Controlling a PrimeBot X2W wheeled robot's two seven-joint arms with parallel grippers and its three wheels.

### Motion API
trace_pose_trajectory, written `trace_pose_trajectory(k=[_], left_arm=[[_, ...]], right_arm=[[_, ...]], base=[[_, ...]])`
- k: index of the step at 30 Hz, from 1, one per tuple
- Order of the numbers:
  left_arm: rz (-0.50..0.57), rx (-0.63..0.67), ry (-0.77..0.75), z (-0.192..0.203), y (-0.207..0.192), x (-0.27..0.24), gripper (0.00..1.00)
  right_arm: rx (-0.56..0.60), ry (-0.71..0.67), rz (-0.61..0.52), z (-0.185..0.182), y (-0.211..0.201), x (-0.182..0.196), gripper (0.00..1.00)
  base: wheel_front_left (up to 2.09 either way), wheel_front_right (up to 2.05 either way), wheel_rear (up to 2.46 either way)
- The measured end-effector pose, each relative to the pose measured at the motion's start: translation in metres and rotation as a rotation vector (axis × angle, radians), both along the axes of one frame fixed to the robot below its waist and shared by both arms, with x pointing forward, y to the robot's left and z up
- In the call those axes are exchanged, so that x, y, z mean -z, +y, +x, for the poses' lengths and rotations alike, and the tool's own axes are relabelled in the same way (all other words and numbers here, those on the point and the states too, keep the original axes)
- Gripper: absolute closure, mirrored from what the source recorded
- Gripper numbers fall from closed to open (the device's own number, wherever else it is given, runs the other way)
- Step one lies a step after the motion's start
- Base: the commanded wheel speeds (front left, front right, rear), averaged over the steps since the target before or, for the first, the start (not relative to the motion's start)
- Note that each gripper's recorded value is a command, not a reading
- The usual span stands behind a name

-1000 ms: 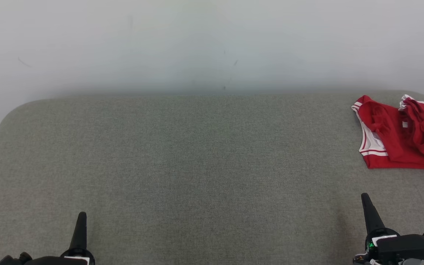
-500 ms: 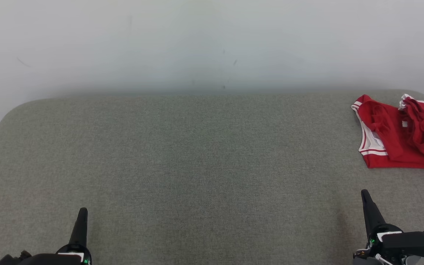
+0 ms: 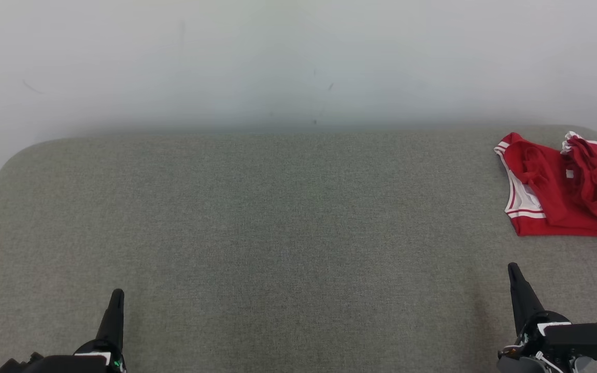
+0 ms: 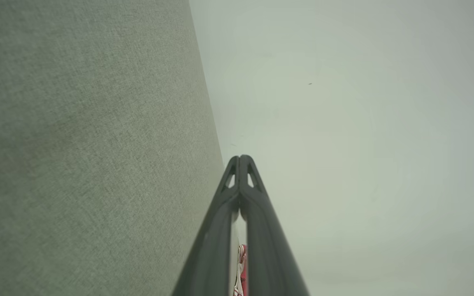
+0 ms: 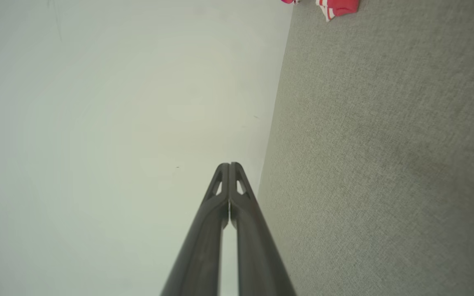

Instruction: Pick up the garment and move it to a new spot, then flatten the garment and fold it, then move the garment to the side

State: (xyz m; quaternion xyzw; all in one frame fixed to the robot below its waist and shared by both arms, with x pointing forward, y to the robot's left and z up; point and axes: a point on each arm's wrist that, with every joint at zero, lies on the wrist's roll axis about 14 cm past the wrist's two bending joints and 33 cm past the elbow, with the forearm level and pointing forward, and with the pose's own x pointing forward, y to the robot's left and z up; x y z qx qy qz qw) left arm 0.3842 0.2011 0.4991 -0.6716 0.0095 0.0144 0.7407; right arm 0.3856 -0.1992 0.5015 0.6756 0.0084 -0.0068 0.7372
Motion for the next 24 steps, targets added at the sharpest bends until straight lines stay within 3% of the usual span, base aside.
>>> trace_pose_trajectory(k=[13,24], left_arm=[[-0.094,0.008,-0.023,0.0034,-0.0012,-0.0051,1.00],[-0.098,0.009,-0.024,0.0036,-0.0013,-0.0053,1.00]], right_arm=[[0.001,-0.015,0.083,0.0023,-0.0010,-0.0036,1.00],[0.003,-0.016,0.089,0.0026,-0.0012,-0.0041,1.00]], base=[[0.00,0.00,0.00],[0.00,0.00,0.00]])
